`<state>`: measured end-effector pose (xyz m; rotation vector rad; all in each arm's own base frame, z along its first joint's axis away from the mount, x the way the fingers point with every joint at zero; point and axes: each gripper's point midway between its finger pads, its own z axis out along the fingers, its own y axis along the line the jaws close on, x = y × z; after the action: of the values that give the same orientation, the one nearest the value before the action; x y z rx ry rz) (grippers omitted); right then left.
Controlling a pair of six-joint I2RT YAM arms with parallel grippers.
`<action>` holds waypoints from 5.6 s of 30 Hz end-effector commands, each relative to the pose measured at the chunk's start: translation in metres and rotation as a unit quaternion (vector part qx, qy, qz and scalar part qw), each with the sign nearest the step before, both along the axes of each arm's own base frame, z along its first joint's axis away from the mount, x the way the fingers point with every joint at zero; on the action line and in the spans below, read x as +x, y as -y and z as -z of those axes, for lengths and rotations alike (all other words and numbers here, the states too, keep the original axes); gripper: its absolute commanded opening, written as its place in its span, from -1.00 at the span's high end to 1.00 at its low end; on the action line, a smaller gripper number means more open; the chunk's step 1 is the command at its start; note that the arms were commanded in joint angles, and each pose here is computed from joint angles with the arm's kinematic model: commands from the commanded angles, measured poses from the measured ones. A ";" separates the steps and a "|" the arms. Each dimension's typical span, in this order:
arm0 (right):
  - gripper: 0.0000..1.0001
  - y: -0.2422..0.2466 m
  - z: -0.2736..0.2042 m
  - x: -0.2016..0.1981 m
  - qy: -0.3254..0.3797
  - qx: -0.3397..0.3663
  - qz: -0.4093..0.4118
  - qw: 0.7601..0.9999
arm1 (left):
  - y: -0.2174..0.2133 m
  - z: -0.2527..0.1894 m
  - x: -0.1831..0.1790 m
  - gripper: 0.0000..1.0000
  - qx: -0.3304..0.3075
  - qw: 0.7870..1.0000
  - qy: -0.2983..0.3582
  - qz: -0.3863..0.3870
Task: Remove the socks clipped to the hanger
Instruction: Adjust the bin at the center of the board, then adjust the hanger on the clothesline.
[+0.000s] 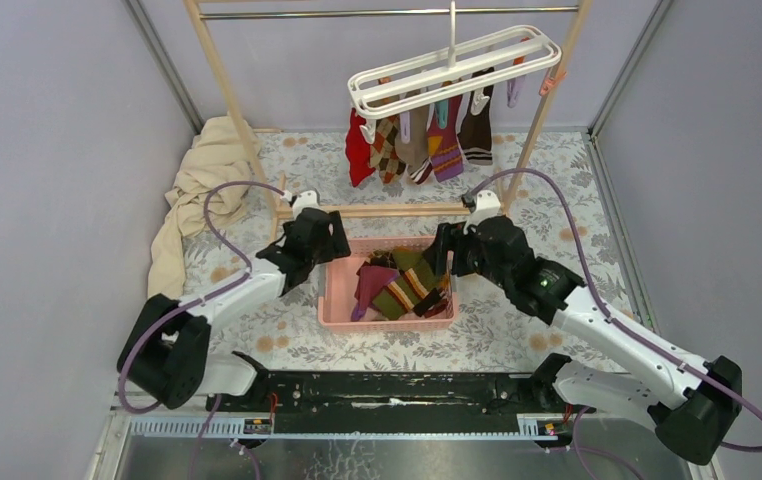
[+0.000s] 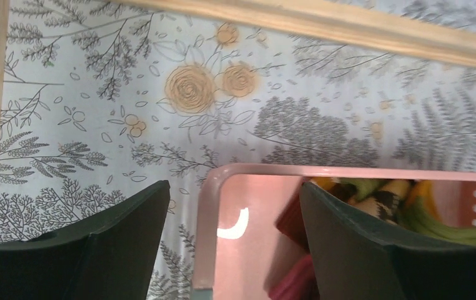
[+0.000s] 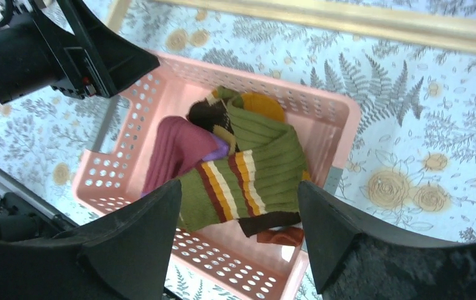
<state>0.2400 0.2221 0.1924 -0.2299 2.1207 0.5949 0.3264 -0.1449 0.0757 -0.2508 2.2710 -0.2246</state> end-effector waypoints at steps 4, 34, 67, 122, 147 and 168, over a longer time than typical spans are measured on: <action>-0.56 -0.002 -0.115 0.022 0.100 0.062 -0.011 0.993 | 0.008 -0.064 -0.006 -0.76 -0.056 0.997 0.055 0.028; -0.58 0.022 -0.314 0.173 0.347 -0.005 0.148 0.926 | 0.007 -0.150 -0.042 -0.80 -0.124 0.982 0.130 0.062; -0.46 -0.084 -0.299 0.189 0.306 0.051 0.033 0.950 | 0.010 -0.161 -0.033 -0.80 -0.121 0.979 0.148 0.068; -0.50 0.181 -0.240 0.115 0.276 0.150 0.190 0.930 | 0.153 -0.350 -0.008 -0.80 -0.210 0.921 0.288 0.156; -0.37 0.156 -0.287 0.160 0.323 0.221 0.055 0.918 | 0.085 -0.338 0.051 -0.85 -0.162 0.937 0.300 0.070; -0.34 0.146 -0.289 0.182 0.333 0.220 0.006 0.917 | 0.051 -0.333 0.087 -0.86 -0.150 0.941 0.300 0.043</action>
<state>0.4348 0.0658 0.4409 -0.0238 1.4068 0.8054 0.4050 -0.1974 0.3940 -0.2196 1.6866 -0.5968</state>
